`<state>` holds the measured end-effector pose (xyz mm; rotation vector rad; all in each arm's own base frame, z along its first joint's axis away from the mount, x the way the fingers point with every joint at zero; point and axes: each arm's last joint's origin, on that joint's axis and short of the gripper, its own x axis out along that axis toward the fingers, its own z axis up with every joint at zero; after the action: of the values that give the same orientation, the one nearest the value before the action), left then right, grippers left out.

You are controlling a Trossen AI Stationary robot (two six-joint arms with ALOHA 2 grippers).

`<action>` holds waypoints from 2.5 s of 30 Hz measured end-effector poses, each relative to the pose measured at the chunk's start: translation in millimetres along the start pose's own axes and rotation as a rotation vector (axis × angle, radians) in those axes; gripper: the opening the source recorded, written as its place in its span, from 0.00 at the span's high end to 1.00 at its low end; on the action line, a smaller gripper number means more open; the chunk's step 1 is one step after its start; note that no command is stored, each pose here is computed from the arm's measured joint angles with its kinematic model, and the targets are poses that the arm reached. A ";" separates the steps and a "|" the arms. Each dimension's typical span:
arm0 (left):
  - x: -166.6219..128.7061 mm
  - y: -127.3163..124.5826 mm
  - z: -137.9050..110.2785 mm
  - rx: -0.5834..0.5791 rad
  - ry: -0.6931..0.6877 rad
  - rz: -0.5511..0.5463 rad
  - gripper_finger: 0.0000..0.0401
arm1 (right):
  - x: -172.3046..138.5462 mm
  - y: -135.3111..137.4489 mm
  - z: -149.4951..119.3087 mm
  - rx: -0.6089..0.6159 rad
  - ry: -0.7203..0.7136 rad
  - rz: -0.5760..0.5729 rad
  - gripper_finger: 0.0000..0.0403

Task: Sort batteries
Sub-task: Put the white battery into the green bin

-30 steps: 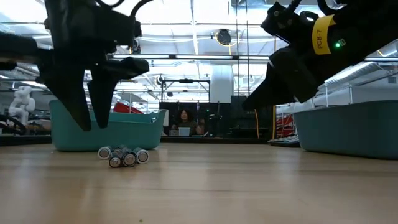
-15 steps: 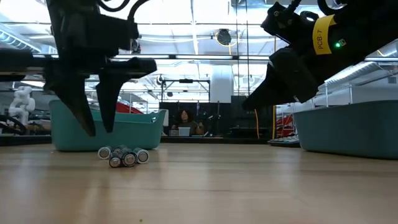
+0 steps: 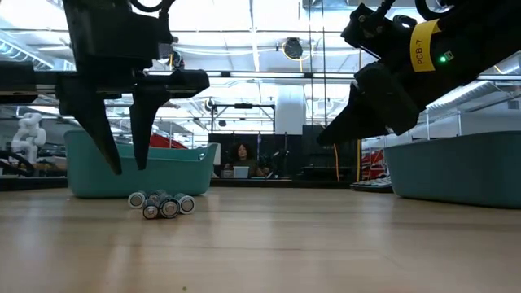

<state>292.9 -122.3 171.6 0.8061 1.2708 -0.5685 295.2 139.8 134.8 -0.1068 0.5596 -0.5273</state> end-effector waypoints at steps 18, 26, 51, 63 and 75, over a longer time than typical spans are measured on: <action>13.3 -0.6 1.1 0.027 0.048 0.005 0.56 | 0.0 -0.1 -0.2 -0.002 0.002 0.000 0.88; 13.4 0.3 0.9 0.076 0.055 0.021 0.60 | 0.0 -0.1 -0.2 -0.002 0.002 0.000 0.88; 42.9 -6.1 2.7 0.005 0.114 -0.075 0.89 | 0.1 -0.2 -0.3 -0.003 0.004 0.001 0.88; -5.3 4.5 11.8 -0.252 0.226 -0.007 0.89 | 0.1 -0.2 -0.3 -0.002 0.004 0.002 0.88; -94.3 31.5 -51.8 -0.764 0.315 0.218 0.89 | -1.6 1.4 -0.5 0.006 0.000 0.010 0.88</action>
<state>264.7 -67.6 265.2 0.3796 1.5119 0.2395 294.4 141.8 134.8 -0.0985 0.5583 -0.5194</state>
